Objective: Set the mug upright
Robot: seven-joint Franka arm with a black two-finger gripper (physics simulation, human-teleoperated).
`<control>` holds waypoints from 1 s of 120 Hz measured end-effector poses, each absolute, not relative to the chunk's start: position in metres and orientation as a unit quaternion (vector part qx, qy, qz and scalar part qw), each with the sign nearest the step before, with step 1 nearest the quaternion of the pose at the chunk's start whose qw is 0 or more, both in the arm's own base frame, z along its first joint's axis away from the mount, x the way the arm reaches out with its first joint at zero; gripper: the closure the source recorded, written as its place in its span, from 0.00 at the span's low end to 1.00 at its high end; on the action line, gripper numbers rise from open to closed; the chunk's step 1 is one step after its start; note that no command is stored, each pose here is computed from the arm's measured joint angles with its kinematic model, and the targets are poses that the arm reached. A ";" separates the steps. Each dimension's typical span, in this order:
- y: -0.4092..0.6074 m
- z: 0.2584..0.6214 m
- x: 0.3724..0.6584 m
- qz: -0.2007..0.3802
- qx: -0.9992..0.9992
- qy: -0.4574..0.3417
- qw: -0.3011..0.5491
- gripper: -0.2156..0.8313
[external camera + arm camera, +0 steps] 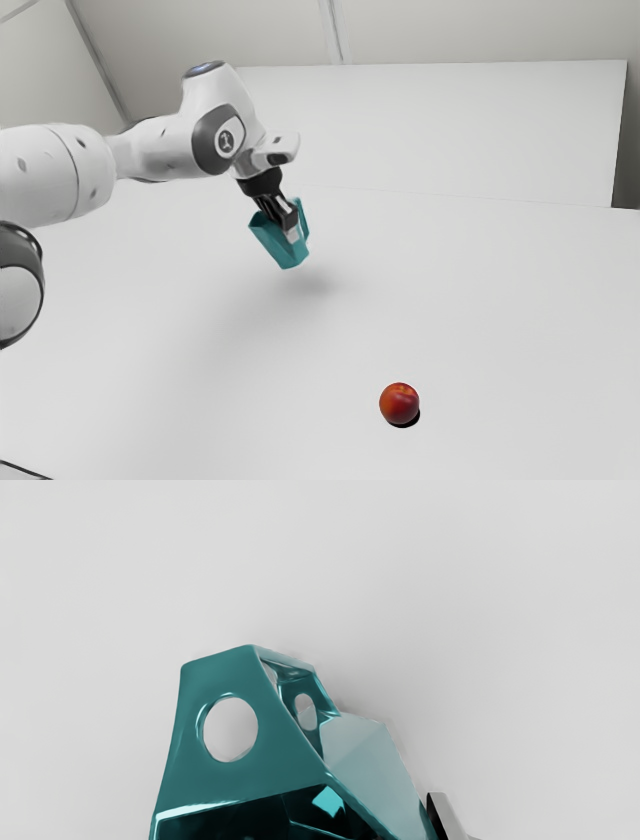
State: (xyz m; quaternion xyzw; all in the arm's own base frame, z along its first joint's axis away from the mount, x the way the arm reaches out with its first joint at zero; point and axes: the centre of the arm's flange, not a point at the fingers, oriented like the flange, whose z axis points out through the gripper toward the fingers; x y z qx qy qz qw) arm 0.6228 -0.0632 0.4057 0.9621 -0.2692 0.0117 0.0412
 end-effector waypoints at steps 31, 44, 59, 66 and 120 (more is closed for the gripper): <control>-0.056 0.349 0.625 -0.021 0.976 -0.213 -0.032 0.96; -0.055 0.341 0.622 -0.022 0.983 -0.182 -0.031 0.84; -0.056 0.338 0.620 -0.021 0.988 -0.153 -0.027 0.58; -0.056 0.340 0.620 -0.018 0.990 -0.141 -0.025 0.49; -0.057 0.581 0.618 0.060 0.994 -0.086 -0.016 0.24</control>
